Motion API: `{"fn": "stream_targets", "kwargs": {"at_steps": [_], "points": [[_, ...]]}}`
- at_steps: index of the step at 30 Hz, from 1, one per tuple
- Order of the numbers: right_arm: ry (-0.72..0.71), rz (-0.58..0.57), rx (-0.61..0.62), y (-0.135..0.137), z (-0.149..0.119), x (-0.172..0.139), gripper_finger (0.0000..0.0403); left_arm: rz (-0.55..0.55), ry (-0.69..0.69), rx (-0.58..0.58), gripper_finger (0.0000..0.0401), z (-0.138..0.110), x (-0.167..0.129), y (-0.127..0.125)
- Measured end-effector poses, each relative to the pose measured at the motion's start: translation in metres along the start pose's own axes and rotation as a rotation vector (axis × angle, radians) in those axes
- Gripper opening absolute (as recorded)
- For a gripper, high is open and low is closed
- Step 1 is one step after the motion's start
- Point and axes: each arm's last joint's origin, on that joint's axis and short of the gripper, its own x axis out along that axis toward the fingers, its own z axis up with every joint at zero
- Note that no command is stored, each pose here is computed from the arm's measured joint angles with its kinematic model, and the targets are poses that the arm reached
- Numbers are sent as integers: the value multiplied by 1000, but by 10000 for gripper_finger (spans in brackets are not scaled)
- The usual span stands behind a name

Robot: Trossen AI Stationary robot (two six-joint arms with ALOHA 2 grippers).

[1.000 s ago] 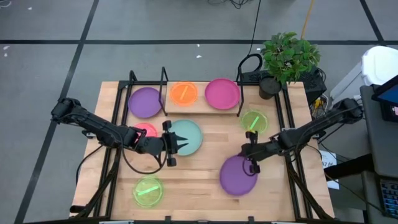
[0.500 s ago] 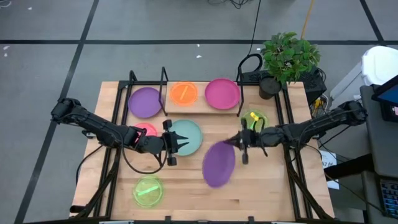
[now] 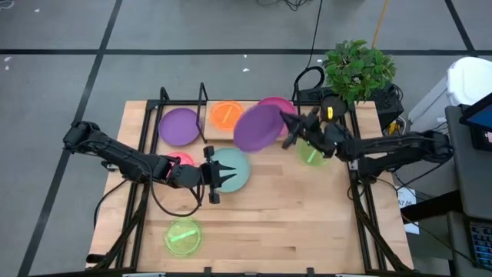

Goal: Place and stack plates onto a shelf
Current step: Stack the bottom large violet plate on top of the pink plate on the shelf

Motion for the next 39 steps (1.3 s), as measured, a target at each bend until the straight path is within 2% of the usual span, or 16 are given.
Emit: {"fn": "stream_targets", "kwargs": {"at_steps": [3, 8, 12, 17, 21, 24, 28, 39], "points": [[38, -27, -35, -5, 7, 18, 0, 7, 2, 12, 83, 0, 1, 2], [185, -74, -211, -11, 24, 56, 0, 21, 9, 11, 83, -1, 3, 6], [330, -132, -312, -30, 37, 82, 0, 19, 27, 19, 83, -3, 3, 6], [442, -161, -339, -59, 41, 103, 0, 16, 39, 10, 83, -4, 3, 6], [494, -178, -349, -80, 38, 111, 0, 16, 47, -16, 83, -5, 3, 5], [545, -121, -346, -94, 30, 115, 0, 8, 48, -36, 83, -5, 3, 5], [623, -115, -340, -107, 18, 117, 0, -8, 47, -52, 83, -5, 3, 5], [733, -131, -350, -118, 7, 114, 3, -8, 47, -69, 83, -5, 3, 5]]}}
